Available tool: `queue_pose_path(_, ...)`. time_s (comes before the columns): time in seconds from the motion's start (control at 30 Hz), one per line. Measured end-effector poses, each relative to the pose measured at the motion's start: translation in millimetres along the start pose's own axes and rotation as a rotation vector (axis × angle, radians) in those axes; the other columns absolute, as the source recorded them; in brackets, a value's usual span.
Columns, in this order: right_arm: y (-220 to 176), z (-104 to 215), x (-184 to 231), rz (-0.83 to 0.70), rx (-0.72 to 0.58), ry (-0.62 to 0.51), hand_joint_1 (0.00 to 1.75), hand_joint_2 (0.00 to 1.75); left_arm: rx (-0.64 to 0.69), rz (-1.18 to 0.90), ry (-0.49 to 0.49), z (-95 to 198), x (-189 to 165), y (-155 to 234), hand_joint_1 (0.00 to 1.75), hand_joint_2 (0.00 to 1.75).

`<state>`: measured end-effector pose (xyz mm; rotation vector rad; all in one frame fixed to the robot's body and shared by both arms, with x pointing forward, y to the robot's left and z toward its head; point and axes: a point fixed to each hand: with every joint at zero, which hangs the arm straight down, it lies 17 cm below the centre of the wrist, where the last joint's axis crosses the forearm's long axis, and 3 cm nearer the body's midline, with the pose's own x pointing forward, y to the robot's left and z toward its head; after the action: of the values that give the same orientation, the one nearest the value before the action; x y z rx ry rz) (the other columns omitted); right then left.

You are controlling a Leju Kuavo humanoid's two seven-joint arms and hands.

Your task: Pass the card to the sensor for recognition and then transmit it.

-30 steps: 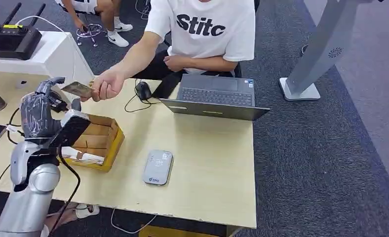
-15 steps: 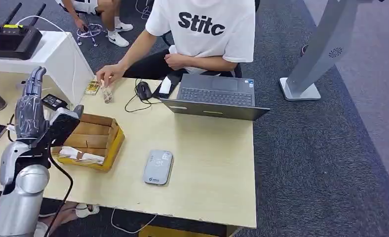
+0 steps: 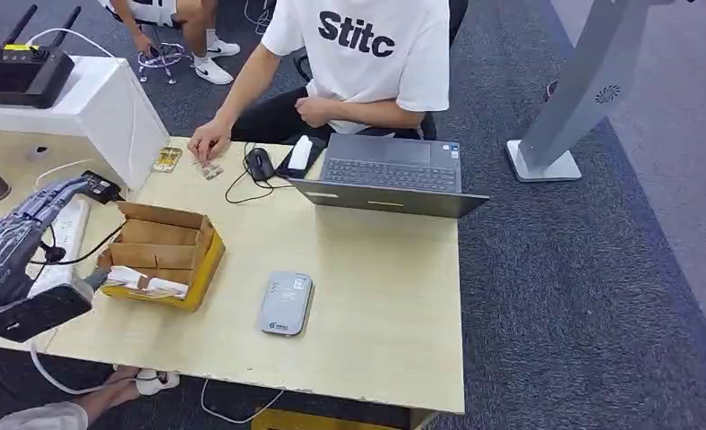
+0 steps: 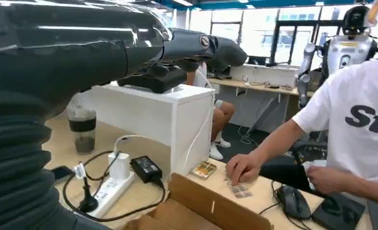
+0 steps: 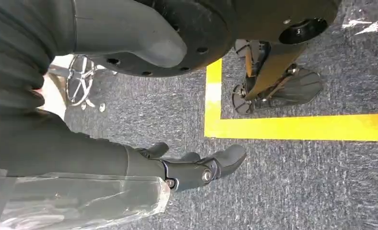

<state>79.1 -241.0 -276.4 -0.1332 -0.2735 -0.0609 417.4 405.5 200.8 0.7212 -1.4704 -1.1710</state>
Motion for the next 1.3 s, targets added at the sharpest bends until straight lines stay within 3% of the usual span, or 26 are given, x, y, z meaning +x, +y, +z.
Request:
queue_pose_path(0.33, 5.9, 1.5, -2.9, -0.019, 0.004, 0.016, 0.00, 1.75, -0.063, -0.147, 0.019, 35.4, 3.9, -6.2, 0.00, 1.75)
queue_pose_path(0.53, 8.3, 2.1, -3.3, -0.036, -0.011, 0.029, 0.00, 1.75, 0.007, -0.419, 0.171, 33.9, -30.2, -3.2, 0.00, 1.75)
queue_pose_path(0.7, 16.2, 3.4, -1.3, -0.037, -0.008, 0.038, 0.00, 1.75, 0.094, -0.578, 0.282, 23.9, -47.6, -29.8, 0.00, 1.75)
queue_pose_path(1.0, 18.8, 3.3, 0.6, -0.012, 0.010, 0.040, 0.00, 1.75, 0.009, -0.461, 0.347, 7.8, -56.5, -101.7, 0.00, 1.75)
queue_pose_path(1.3, 17.7, 2.8, 1.6, 0.013, 0.012, 0.037, 0.00, 1.75, -0.088, -0.317, 0.323, -3.6, -53.7, -143.3, 0.00, 1.75)
